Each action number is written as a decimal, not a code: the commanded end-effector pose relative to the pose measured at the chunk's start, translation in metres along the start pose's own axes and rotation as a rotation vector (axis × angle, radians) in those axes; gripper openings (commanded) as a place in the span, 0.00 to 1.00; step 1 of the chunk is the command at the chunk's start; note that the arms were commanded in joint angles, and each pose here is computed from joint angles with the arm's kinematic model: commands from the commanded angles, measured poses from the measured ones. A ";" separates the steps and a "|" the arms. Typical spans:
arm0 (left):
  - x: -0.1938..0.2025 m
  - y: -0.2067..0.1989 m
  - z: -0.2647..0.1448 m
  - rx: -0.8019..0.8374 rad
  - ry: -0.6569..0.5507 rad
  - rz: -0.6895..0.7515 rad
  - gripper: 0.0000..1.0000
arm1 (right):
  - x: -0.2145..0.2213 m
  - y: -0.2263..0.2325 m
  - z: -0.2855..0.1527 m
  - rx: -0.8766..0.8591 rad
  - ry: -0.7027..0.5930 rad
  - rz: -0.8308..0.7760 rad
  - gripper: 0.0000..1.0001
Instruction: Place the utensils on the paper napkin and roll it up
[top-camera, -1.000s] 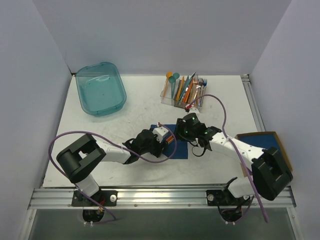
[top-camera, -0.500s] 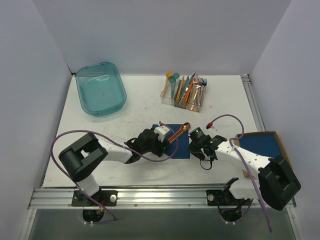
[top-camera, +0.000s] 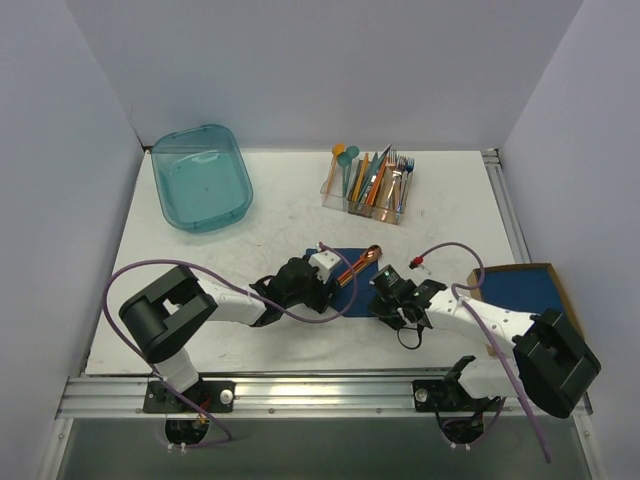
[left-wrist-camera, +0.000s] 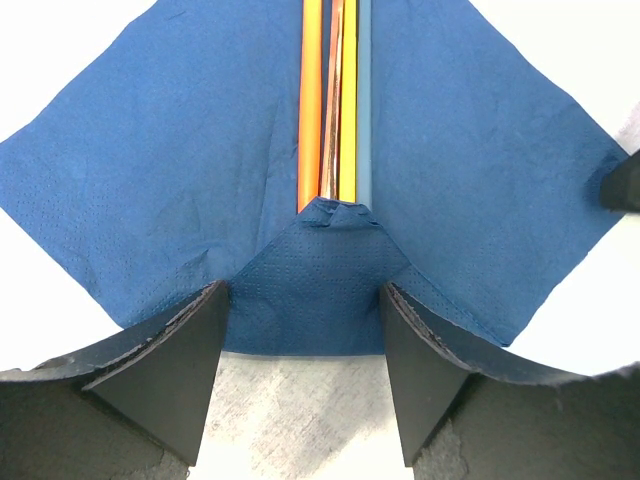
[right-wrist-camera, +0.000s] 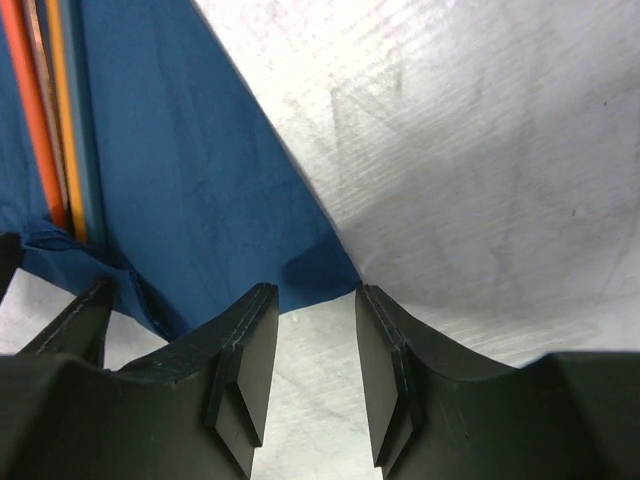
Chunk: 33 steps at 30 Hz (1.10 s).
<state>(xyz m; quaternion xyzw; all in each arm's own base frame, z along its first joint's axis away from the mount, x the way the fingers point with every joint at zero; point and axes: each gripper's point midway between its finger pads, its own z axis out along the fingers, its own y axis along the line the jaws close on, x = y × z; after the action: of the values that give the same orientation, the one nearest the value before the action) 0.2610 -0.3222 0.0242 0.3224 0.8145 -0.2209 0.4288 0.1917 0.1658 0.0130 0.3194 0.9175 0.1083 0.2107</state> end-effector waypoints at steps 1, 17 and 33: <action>0.019 -0.006 0.003 0.019 0.072 -0.013 0.71 | 0.003 -0.015 0.007 0.054 -0.016 0.039 0.36; 0.023 -0.006 0.003 0.023 0.087 -0.013 0.70 | -0.016 0.032 -0.010 -0.161 -0.080 -0.040 0.00; 0.027 -0.006 0.003 0.026 0.099 -0.013 0.68 | -0.023 0.119 -0.033 -0.552 -0.018 -0.194 0.00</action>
<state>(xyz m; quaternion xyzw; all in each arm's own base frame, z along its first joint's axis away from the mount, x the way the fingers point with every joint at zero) 0.2619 -0.3247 0.0237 0.3232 0.8143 -0.2212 0.4283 0.2406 0.2180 0.0628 0.2024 0.8945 0.2766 0.2870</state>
